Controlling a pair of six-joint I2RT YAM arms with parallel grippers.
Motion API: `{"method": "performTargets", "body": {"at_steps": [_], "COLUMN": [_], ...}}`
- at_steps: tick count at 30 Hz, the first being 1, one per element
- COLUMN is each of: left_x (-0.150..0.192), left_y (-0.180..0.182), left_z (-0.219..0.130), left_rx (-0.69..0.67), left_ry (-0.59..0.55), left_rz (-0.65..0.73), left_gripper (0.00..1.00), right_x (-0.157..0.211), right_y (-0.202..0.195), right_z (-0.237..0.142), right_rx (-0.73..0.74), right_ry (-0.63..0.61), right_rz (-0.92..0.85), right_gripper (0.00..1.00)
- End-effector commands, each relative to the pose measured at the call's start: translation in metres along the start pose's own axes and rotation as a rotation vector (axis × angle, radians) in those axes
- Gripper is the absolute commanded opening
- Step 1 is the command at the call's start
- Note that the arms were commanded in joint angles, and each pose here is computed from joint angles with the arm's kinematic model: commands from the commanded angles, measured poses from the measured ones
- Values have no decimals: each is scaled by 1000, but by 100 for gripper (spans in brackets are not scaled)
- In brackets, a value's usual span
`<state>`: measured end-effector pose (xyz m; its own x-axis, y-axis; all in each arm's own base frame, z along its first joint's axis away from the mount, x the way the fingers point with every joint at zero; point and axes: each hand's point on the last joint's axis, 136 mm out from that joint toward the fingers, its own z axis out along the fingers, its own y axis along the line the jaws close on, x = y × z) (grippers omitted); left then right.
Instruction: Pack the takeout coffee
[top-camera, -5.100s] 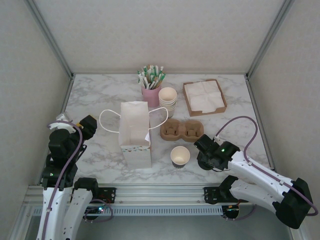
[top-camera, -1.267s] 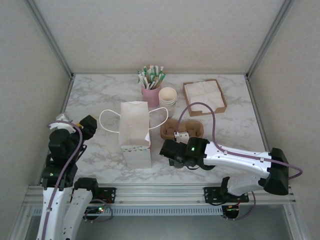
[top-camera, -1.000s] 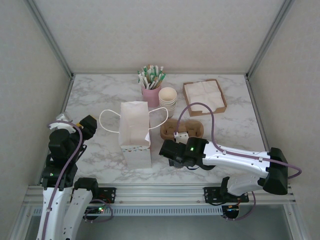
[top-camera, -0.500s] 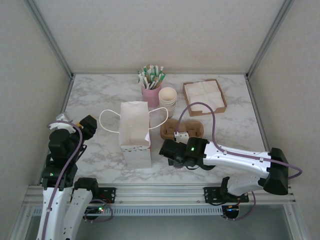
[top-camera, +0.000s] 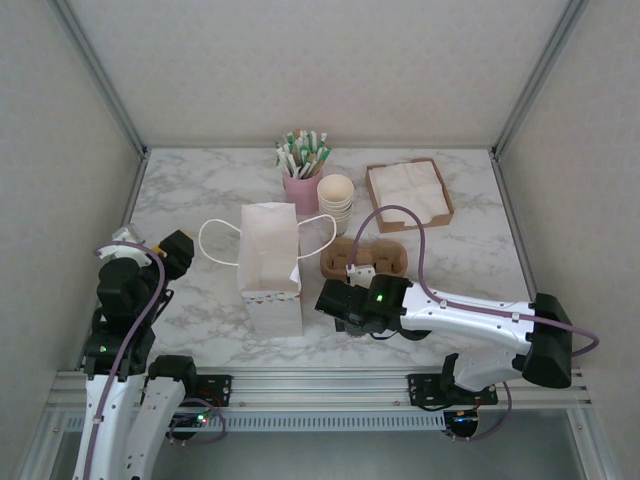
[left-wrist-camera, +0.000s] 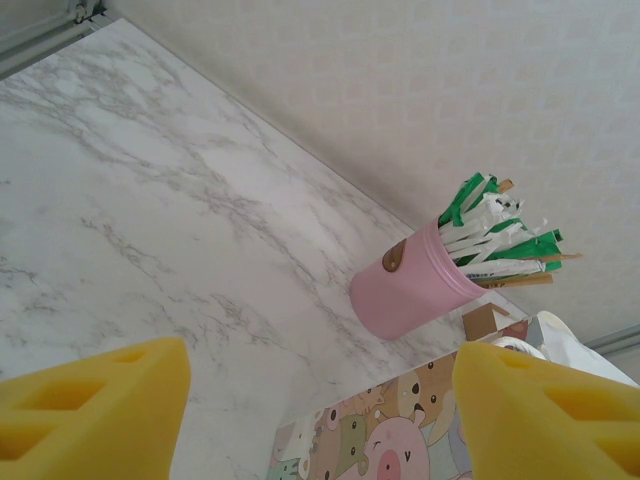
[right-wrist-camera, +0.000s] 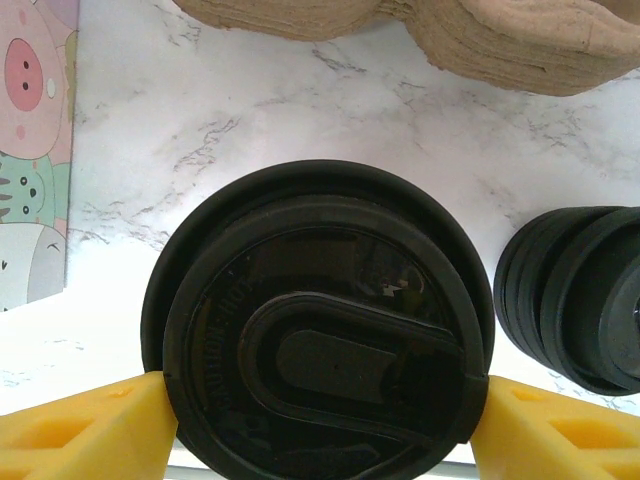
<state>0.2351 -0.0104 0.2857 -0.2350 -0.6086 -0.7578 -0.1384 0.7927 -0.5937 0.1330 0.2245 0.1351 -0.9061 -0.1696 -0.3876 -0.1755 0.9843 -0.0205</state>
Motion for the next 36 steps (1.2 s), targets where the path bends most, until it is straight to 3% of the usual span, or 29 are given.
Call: {"method": "performTargets", "body": {"at_steps": [1,17,28,36], "left_x": [0,0,0,0], "left_y": [2,1,1,1], "left_z": [-2,-2,-3,-3], "left_rx": [-9,-7,-6,-6], "left_ry": [-1,-4,-5,-4], "left_rz": [-10,-10,-10,-10], "left_gripper": [69,69,69,69], "right_x": [12,24,0,-16], "right_y": [-7,-34,-15,-14], "right_z": [9,18,-6,-22], "right_rx": [55,298,93,80], "right_ry": [32,122,-8,-64], "right_rz": [-12,-111,-27,-20], "right_gripper": [75,76,76,80]}}
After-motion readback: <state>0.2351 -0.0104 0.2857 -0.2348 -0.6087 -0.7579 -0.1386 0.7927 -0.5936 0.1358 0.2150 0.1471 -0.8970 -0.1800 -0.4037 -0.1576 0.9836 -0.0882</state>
